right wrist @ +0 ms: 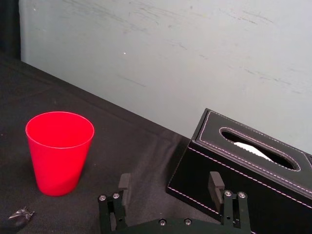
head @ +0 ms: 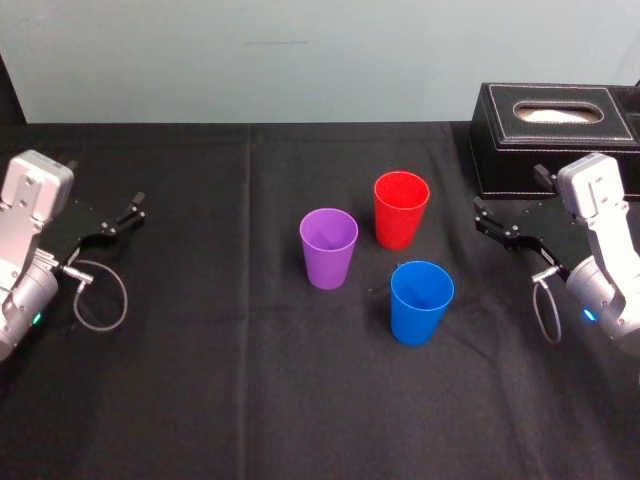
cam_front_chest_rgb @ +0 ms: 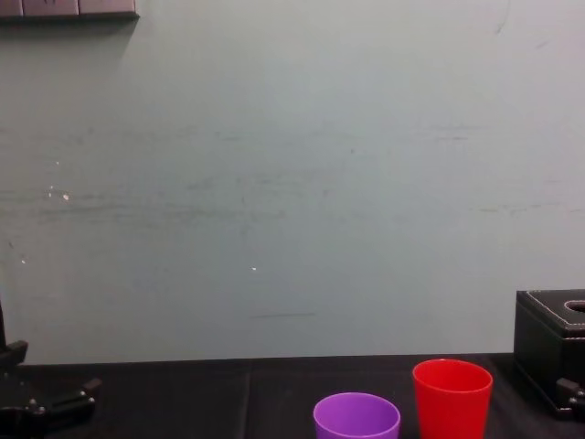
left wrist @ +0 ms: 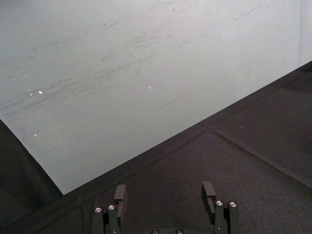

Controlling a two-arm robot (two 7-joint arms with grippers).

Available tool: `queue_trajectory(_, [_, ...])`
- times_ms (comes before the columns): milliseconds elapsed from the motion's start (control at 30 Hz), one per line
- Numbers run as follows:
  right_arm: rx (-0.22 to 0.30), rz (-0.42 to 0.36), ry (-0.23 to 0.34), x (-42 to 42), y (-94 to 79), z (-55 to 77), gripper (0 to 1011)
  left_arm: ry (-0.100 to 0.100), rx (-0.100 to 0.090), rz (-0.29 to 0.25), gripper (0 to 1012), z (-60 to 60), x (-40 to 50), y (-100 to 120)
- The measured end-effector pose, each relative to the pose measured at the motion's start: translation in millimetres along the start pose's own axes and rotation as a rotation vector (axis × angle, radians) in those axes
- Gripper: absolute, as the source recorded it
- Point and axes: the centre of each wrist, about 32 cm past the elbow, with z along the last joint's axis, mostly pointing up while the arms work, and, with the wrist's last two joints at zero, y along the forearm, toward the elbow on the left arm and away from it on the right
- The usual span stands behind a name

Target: Stack the three plastic cups sequentially using one hand.

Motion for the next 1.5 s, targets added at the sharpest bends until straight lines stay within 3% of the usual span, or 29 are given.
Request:
queue_trajectory(300, [0.004,0.001,0.002,0.5,0.0,0.1,1003,0.0,0.0,0.0,1005,0.0,0.0,0.0])
queue_trajectory(467, [0.063,0.001,0.038,14.2,-5.4,5.4,1003,0.0,0.0,0.0,1005,0.0,0.0,0.0])
queue_trajectory(667, [0.078,0.028,0.068,20.0,-20.5,4.9,1002,0.0,0.0,0.0,1005,0.0,0.0,0.0])
queue_trajectory(833, [0.07,0.09,0.115,24.3,-42.0,-1.6,1003,0.0,0.0,0.0,1005,0.0,0.0,0.0])
queue_trajectory(1000, [0.06,0.205,0.172,29.0,-59.9,-8.1,1002,0.0,0.0,0.0,1005,0.0,0.0,0.0])
queue_trajectory(1133, [0.061,0.313,0.193,26.8,-73.3,-10.9,1002,0.0,0.0,0.0,1005,0.0,0.0,0.0])
queue_trajectory(1233, [0.065,0.402,0.209,20.6,-82.3,-11.4,1003,0.0,0.0,0.0,1005,0.0,0.0,0.0])
queue_trajectory(1500, [0.067,0.493,0.207,4.4,-92.0,-11.8,1002,0.0,0.0,0.0,1005,0.0,0.0,0.0])
